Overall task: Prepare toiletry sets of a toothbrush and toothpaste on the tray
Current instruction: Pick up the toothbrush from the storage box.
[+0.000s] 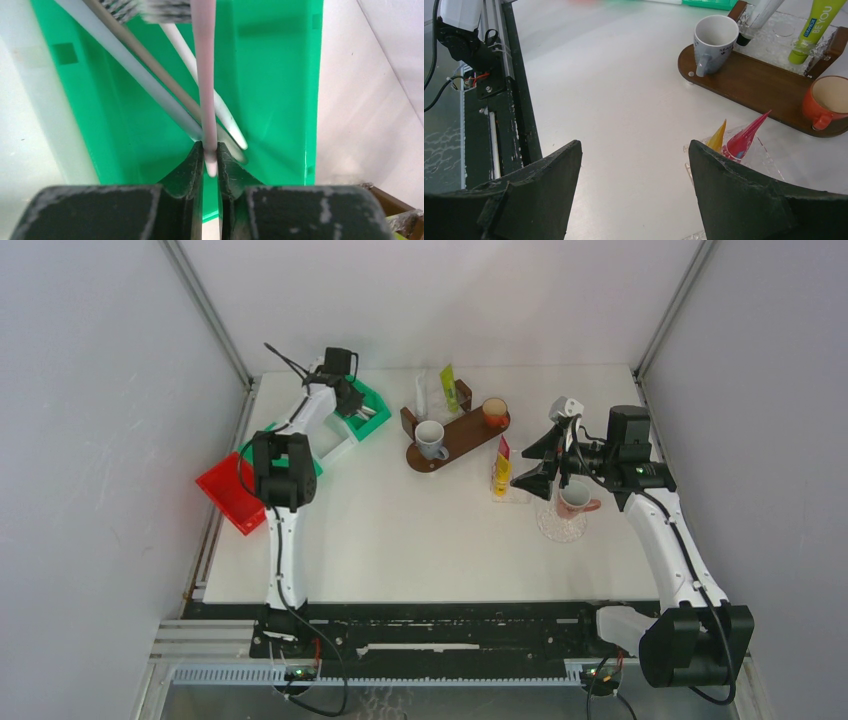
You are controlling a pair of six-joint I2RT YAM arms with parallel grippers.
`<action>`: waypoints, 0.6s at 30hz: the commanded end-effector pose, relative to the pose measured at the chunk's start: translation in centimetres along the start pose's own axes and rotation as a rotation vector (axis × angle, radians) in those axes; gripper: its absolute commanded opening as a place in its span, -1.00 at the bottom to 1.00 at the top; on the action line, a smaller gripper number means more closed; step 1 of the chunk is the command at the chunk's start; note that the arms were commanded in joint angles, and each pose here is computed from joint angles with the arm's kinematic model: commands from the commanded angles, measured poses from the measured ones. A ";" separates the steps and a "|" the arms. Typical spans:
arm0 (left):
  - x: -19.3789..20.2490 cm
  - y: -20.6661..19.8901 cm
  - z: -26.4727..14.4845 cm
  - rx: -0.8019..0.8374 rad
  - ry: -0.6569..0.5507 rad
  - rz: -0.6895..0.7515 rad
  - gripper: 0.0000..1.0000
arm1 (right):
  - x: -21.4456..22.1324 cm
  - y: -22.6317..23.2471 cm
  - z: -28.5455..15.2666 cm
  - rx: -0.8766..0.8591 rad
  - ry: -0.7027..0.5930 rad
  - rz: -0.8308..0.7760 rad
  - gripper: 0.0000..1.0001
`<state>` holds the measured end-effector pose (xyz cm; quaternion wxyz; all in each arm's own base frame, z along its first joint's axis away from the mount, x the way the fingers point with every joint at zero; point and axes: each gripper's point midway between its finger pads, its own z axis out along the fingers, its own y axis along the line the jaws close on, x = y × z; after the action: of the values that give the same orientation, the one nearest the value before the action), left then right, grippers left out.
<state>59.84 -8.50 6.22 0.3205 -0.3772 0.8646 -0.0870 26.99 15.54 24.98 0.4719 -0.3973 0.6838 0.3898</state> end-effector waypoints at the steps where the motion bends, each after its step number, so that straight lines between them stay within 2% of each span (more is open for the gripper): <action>1: -4.3 -3.4 -5.8 0.111 -0.176 0.097 -0.99 | -1.9 0.2 -0.3 0.006 -0.028 -0.078 0.72; 10: -6.2 -4.4 -9.4 0.160 -0.299 0.170 -0.99 | -1.9 0.1 -0.3 0.008 -0.029 -0.078 0.72; 18: -6.5 -7.4 -16.0 0.447 -0.450 0.353 -0.99 | -2.2 0.4 -0.5 -0.001 -0.040 -0.079 0.72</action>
<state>57.57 -8.90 16.08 0.4749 -0.2397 0.8428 -0.0820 26.99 15.53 24.99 0.4720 -0.3971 0.6838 0.3899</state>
